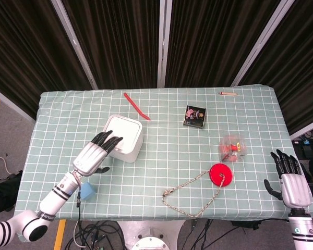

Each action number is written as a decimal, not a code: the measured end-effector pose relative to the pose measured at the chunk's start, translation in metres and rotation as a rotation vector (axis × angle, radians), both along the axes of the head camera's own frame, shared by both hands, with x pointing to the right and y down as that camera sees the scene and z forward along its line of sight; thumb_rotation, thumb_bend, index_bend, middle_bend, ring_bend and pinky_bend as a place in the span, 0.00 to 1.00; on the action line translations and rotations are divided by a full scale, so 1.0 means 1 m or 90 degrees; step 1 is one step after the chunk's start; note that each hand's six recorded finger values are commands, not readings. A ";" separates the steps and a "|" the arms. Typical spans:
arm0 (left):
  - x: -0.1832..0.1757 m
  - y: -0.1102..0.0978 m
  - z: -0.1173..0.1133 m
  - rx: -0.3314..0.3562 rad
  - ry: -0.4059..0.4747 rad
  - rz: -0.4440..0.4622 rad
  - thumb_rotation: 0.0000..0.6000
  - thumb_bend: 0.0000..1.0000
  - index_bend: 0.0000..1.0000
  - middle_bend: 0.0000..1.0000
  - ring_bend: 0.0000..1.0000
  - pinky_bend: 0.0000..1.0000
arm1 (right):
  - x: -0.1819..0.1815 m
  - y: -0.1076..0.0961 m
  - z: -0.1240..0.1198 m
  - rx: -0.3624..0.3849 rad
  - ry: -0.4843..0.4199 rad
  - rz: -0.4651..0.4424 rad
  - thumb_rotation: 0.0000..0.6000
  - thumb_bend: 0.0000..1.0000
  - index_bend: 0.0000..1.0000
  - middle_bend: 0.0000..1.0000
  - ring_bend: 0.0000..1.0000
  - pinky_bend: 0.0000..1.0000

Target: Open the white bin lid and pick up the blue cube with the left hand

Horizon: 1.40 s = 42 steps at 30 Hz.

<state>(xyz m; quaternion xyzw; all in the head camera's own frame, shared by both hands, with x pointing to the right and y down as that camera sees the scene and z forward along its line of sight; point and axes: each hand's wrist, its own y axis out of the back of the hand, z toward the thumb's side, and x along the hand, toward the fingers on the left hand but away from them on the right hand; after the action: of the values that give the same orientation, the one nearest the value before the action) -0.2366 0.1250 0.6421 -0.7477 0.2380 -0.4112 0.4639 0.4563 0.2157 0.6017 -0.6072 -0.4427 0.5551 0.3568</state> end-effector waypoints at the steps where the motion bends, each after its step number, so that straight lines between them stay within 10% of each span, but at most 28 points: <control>1: -0.001 -0.002 -0.003 0.009 0.004 -0.004 1.00 0.04 0.05 0.15 0.00 0.13 | 0.000 -0.001 0.000 0.001 0.000 0.000 1.00 0.26 0.00 0.00 0.00 0.00; 10: -0.045 -0.007 -0.058 0.099 0.046 -0.123 1.00 0.04 0.05 0.10 0.00 0.14 | 0.000 0.000 0.001 -0.001 -0.003 0.000 1.00 0.26 0.00 0.00 0.00 0.00; 25: -0.102 0.104 0.006 -0.141 -0.047 -0.168 1.00 0.04 0.07 0.11 0.02 0.20 | -0.003 -0.003 -0.003 0.006 0.000 -0.005 1.00 0.26 0.00 0.00 0.00 0.00; 42: -0.089 0.122 0.033 -0.171 -0.027 -0.149 1.00 0.06 0.25 0.30 0.24 0.44 | -0.005 -0.003 0.000 -0.009 0.002 -0.009 1.00 0.26 0.00 0.00 0.00 0.00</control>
<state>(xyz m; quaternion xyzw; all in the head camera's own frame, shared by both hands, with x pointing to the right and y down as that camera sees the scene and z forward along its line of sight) -0.3256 0.2469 0.6755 -0.7615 0.2564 -0.5060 0.3138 0.4516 0.2131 0.6021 -0.6119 -0.4338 0.5568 0.3568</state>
